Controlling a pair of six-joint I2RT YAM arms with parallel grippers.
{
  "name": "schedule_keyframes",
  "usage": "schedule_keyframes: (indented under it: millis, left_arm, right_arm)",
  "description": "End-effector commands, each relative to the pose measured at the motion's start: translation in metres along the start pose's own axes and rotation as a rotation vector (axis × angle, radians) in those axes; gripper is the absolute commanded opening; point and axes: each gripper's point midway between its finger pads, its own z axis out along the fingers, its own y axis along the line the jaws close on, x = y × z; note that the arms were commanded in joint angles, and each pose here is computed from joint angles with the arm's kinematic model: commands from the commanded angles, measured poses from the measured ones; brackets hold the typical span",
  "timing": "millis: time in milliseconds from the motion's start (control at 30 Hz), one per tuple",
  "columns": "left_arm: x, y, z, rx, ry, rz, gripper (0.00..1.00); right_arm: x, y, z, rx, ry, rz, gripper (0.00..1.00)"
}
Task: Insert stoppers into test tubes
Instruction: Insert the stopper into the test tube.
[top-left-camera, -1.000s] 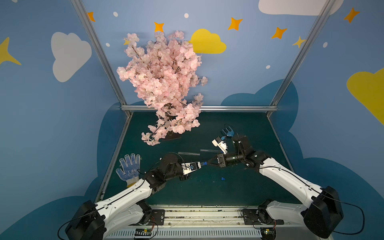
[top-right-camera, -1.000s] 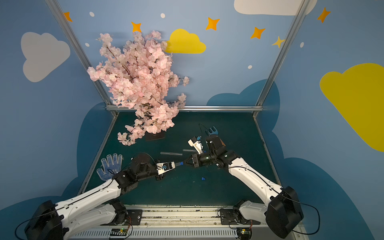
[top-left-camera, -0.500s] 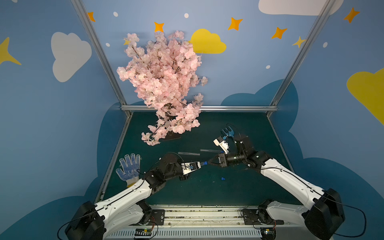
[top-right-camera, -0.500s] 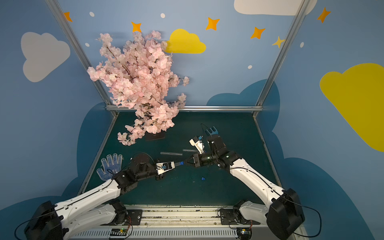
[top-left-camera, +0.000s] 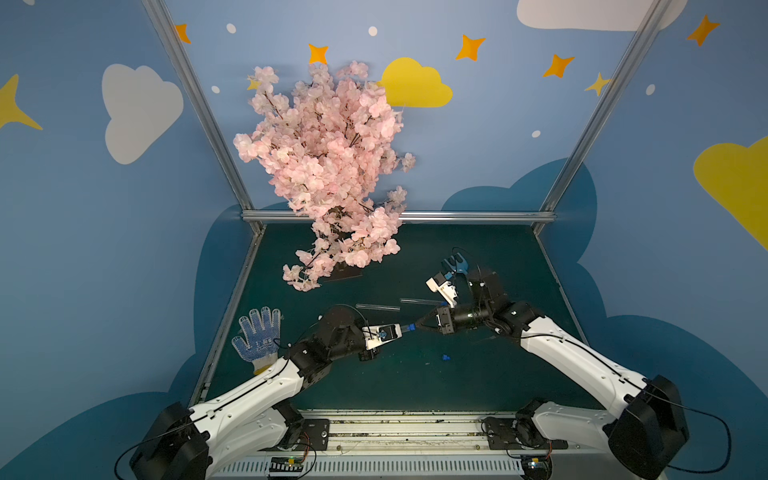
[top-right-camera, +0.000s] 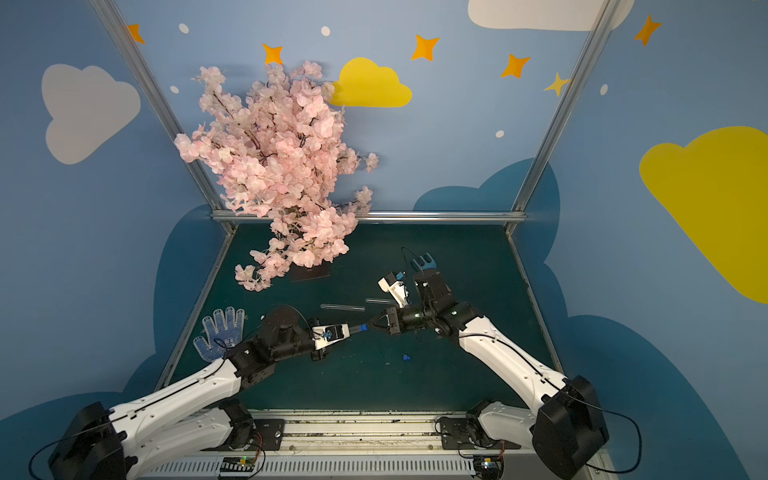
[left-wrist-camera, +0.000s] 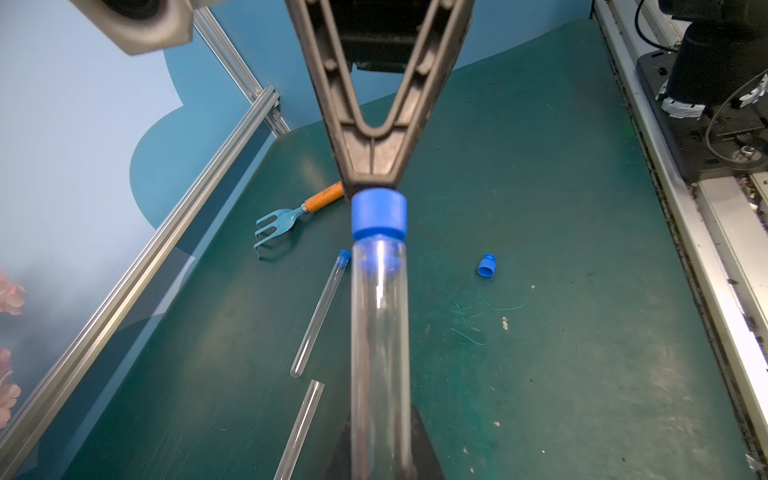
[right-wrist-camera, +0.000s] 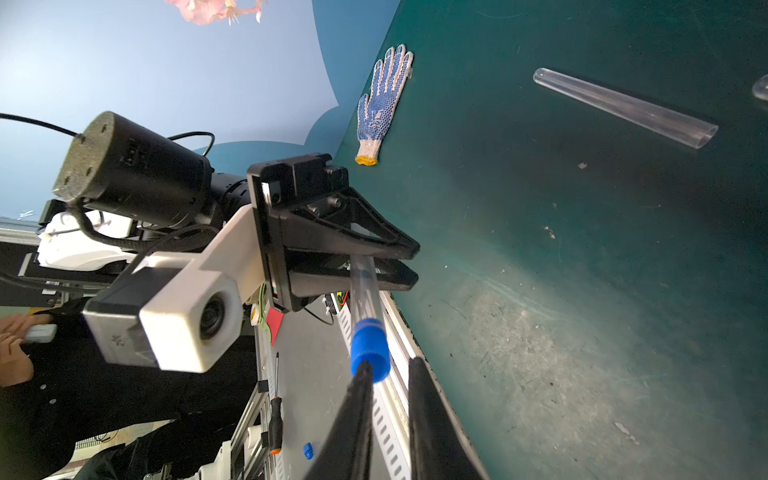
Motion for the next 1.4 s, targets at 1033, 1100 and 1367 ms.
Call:
schedule_keyframes:
  millis: [1033,1100,1367]
  left_arm:
    - [-0.025,0.001,-0.002,0.035,-0.091,-0.036,0.02]
    - [-0.026,0.002,-0.003,0.033,-0.093,-0.036,0.02]
    - [-0.024,0.007,-0.002,0.021,-0.053,-0.062,0.02]
  right_arm:
    - [0.005,0.011,0.037,-0.07,0.073,-0.029,0.12]
    - [0.008,0.004,0.04,-0.025,0.089,-0.027,0.12]
    - [0.012,-0.013,0.047,0.067,0.112,-0.01,0.12]
